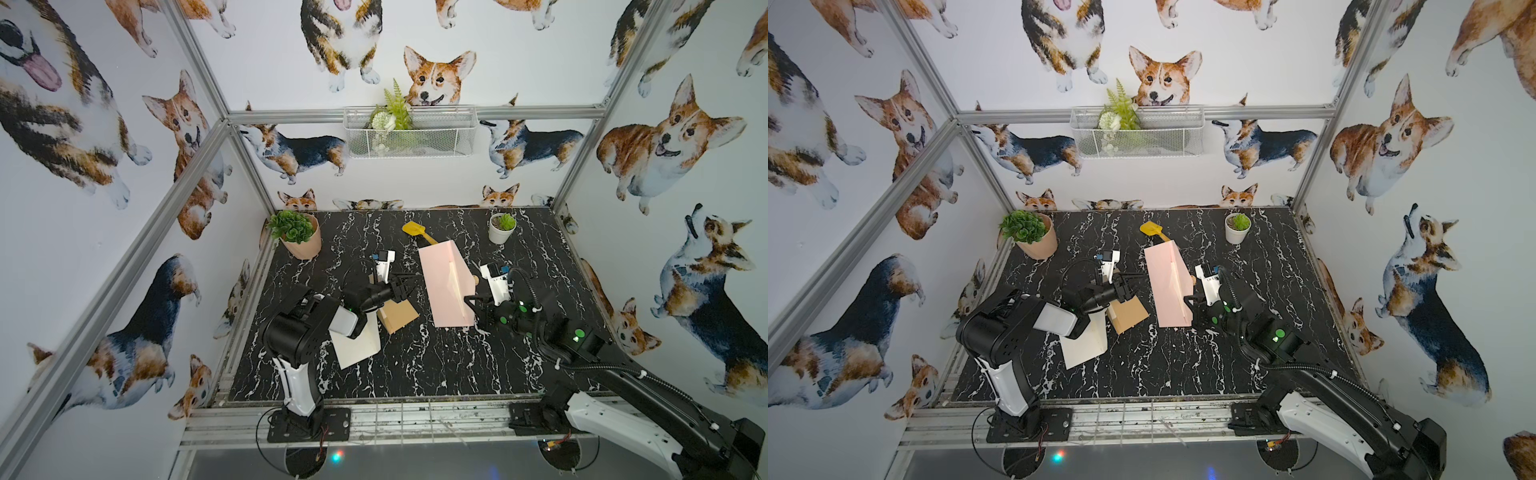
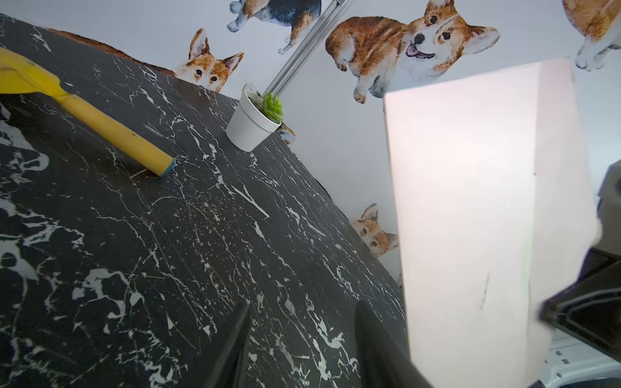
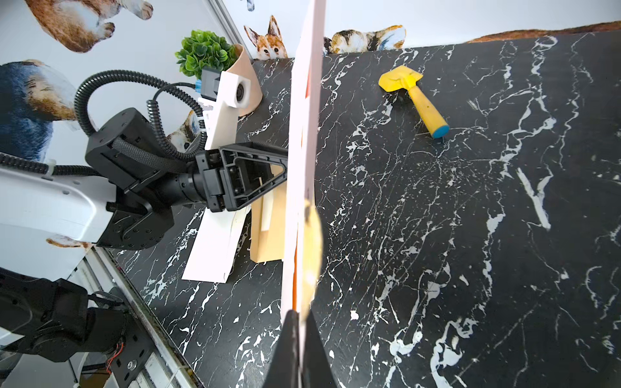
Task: Take the letter paper out of the envelope
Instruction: Pick up the envelope from the center of the board.
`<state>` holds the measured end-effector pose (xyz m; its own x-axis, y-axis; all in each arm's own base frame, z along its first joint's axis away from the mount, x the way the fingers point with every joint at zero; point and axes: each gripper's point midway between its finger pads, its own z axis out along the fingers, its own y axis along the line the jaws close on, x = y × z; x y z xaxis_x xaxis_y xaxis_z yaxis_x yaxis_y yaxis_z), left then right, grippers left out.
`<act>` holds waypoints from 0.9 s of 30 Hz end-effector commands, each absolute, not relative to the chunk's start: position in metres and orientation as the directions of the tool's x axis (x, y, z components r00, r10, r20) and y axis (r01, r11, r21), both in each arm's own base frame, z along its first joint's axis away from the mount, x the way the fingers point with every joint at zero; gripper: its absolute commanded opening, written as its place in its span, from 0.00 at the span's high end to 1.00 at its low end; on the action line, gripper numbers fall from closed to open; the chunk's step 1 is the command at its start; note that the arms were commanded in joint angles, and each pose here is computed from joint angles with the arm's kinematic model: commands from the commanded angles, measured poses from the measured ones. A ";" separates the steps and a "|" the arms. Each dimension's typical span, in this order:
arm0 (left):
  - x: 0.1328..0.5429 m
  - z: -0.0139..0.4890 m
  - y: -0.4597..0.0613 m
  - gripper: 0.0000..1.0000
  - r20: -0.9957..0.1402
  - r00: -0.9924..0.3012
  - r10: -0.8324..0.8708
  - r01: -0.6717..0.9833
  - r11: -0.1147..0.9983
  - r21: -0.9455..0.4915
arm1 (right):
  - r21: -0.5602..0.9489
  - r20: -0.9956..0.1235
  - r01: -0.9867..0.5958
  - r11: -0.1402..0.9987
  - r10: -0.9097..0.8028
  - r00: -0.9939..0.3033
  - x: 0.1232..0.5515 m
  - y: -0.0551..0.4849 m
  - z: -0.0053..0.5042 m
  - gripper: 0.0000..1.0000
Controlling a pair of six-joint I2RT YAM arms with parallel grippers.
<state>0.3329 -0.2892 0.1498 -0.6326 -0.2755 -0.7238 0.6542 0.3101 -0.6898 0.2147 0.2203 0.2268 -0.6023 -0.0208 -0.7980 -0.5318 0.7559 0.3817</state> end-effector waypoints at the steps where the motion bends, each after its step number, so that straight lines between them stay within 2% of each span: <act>1: 0.323 0.170 -0.285 0.51 -0.784 -0.559 -0.270 0.720 0.311 -0.620 | 0.363 -0.817 -0.562 0.743 -0.035 -0.575 0.219 0.227 0.230 1.00; 4: 0.322 0.155 -0.280 0.52 -0.842 -0.523 -0.132 0.700 0.496 -0.513 | 0.350 -0.821 -0.563 0.749 -0.044 -0.569 0.221 0.227 0.230 1.00; 6: 0.314 0.162 -0.280 0.52 -0.887 -0.461 -0.040 0.722 0.564 -0.401 | 0.342 -0.830 -0.569 0.748 -0.043 -0.556 0.222 0.227 0.233 1.00; 9: 0.307 0.176 -0.277 0.51 -0.903 -0.422 -0.083 0.741 0.542 -0.396 | 0.338 -0.837 -0.580 0.741 -0.045 -0.545 0.223 0.229 0.238 1.00; 14: 0.303 0.177 -0.287 0.49 -0.893 -0.438 -0.103 0.767 0.476 -0.431 | 0.361 -0.841 -0.616 0.700 -0.041 -0.539 0.221 0.239 0.252 1.00; 22: 0.299 0.184 -0.285 0.47 -0.904 -0.412 -0.114 0.781 0.466 -0.415 | 0.380 -0.852 -0.655 0.653 -0.029 -0.523 0.214 0.245 0.257 1.00; 27: 0.287 0.206 -0.288 0.46 -0.897 -0.398 -0.193 0.811 0.382 -0.443 | 0.399 -0.852 -0.649 0.648 -0.001 -0.524 0.214 0.245 0.252 1.00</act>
<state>0.2950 -0.2840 0.1791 -0.4425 -0.1274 -0.8877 0.7680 0.4571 -0.4485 0.2115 0.2398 0.2367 -0.5644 -0.0516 -0.8239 -0.6252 0.6784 0.3858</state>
